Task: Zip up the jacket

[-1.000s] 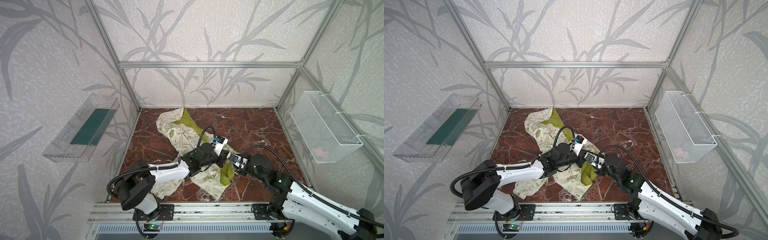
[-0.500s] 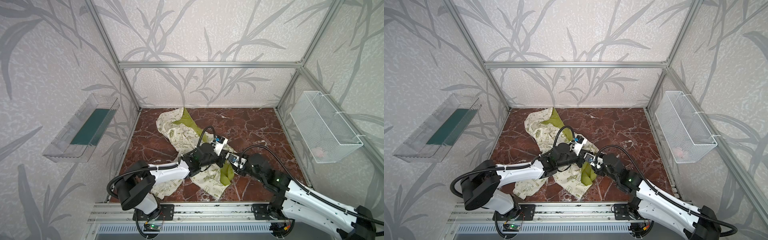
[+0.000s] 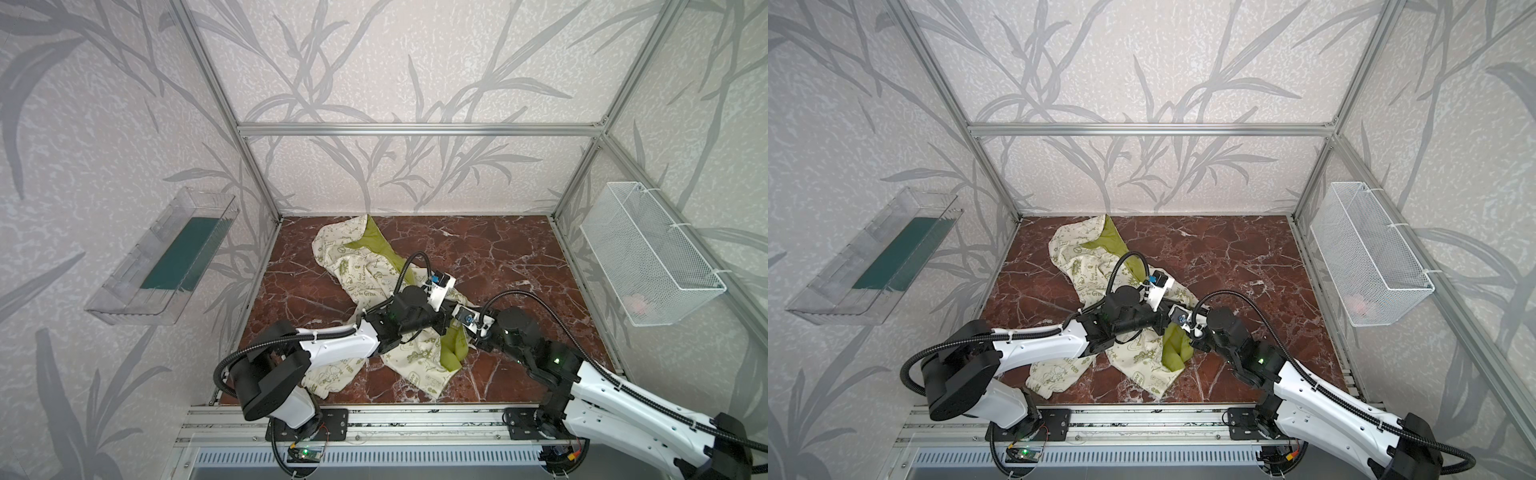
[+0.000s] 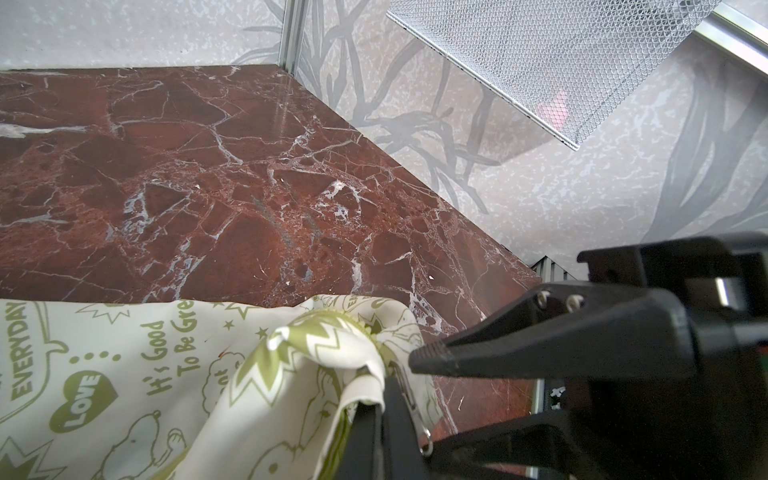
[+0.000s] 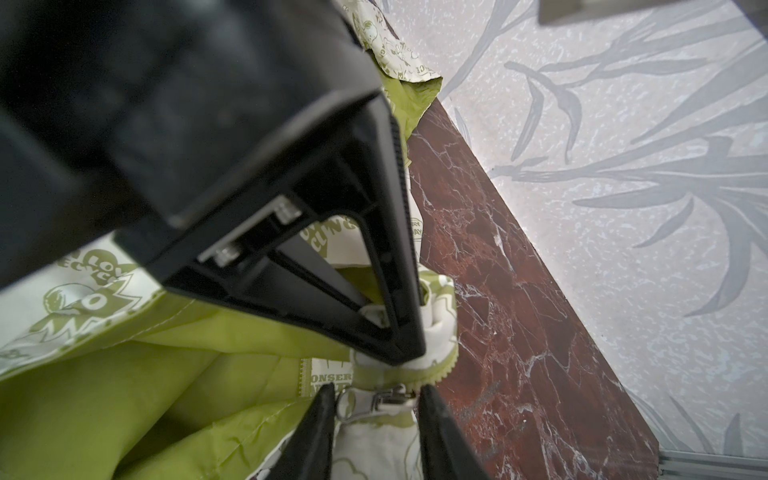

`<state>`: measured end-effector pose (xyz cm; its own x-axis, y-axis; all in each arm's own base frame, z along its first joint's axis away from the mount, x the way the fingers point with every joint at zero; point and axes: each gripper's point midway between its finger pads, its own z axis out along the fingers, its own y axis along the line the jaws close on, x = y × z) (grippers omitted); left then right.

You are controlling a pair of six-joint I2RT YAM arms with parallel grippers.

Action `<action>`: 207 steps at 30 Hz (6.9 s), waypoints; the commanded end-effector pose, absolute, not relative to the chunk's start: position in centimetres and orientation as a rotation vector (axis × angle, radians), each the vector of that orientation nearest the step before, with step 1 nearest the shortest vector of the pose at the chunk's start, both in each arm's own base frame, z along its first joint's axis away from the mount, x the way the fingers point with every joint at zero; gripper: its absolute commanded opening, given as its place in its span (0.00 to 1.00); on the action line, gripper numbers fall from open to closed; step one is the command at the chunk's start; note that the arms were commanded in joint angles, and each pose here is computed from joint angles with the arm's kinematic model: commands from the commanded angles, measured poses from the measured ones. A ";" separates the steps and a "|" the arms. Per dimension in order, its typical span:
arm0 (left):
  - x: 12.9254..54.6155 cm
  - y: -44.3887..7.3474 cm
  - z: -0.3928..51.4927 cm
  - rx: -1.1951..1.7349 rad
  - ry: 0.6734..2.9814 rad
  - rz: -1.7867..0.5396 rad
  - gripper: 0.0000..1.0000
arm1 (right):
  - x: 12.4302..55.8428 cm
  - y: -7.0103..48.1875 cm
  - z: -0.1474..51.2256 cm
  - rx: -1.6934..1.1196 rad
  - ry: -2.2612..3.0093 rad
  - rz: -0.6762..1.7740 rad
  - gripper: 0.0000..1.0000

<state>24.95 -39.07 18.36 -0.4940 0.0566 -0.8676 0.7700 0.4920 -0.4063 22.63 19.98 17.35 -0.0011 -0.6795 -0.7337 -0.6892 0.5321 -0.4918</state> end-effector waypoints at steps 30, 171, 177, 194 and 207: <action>24.9 -38.6 19.0 0.688 1.865 -1.052 0.00 | 23.2 19.4 18.8 -1.084 1.706 0.042 0.02; 35.2 5.0 18.5 -0.256 1.799 0.251 0.99 | 33.5 -1.1 15.8 0.234 1.929 -0.238 0.99; 35.9 6.6 15.3 -0.372 1.841 0.314 0.99 | 34.9 -1.2 14.0 0.156 1.908 -0.322 0.99; 38.8 5.7 10.0 -0.288 1.830 0.298 0.99 | 38.7 1.8 10.6 -0.021 1.890 -0.242 0.99; 38.6 6.1 9.9 -0.309 1.837 0.324 0.99 | 39.4 1.7 9.4 -0.024 1.896 -0.191 0.99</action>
<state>38.17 5.79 8.96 -0.3159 -0.0459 -0.9477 -0.3548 0.9321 0.0732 38.85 1.58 8.36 -0.3621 -0.1312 -0.9229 0.0795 0.9821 -0.1709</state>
